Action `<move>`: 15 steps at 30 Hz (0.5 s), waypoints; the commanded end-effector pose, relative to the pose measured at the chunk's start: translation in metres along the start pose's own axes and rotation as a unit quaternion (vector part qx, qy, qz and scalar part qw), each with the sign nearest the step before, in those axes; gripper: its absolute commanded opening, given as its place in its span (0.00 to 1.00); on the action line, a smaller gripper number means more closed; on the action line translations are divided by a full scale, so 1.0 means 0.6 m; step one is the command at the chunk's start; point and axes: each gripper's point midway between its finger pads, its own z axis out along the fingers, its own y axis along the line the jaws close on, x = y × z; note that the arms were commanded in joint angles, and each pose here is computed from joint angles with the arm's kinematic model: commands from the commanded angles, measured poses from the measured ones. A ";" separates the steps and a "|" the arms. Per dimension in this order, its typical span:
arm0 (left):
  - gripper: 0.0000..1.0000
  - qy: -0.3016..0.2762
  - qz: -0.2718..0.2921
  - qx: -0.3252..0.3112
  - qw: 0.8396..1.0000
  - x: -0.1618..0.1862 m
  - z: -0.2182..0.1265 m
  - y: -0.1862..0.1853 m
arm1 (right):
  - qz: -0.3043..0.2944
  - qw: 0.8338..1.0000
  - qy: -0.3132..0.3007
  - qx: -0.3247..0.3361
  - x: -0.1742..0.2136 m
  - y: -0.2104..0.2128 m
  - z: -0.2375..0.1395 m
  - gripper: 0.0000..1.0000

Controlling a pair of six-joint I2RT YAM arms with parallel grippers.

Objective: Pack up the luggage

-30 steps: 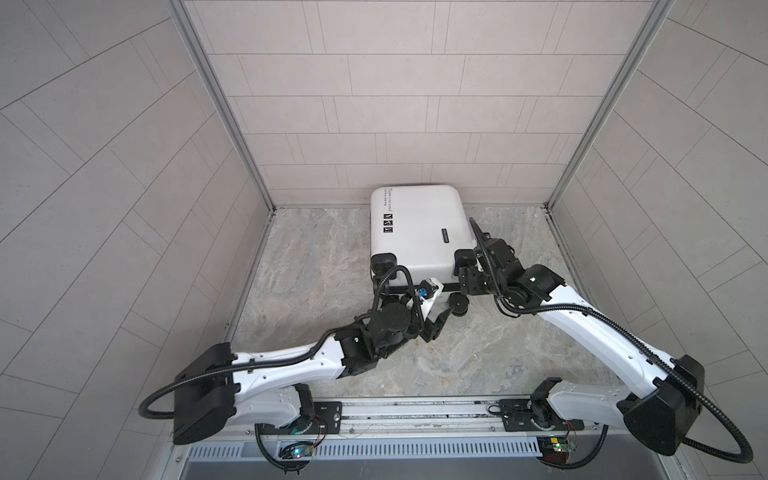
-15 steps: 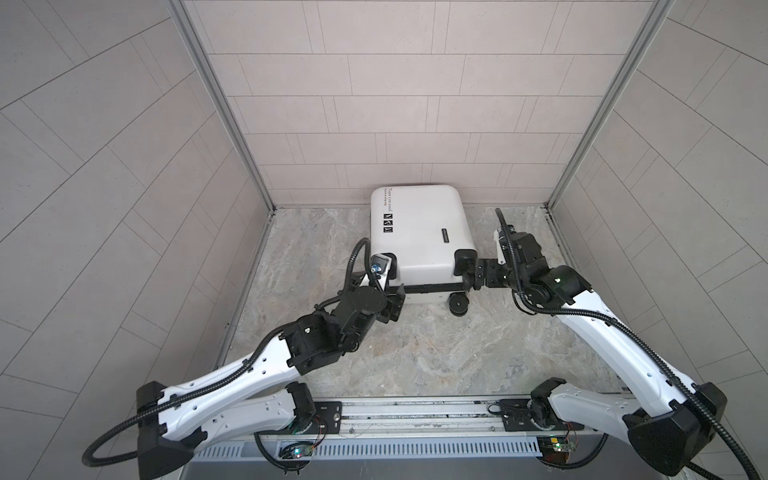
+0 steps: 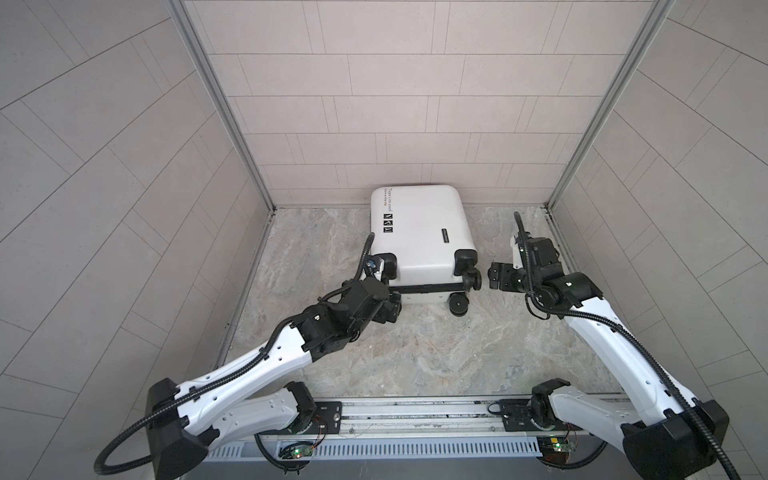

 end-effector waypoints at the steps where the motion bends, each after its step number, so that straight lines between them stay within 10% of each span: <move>1: 1.00 0.003 -0.027 0.002 1.000 -0.003 0.022 -0.004 | 0.020 0.999 -0.009 -0.030 -0.003 0.003 -0.004 0.90; 15: 0.95 0.011 -0.034 -0.035 0.999 0.005 0.094 0.018 | 0.072 0.995 0.042 -0.045 0.090 -0.029 0.071 0.77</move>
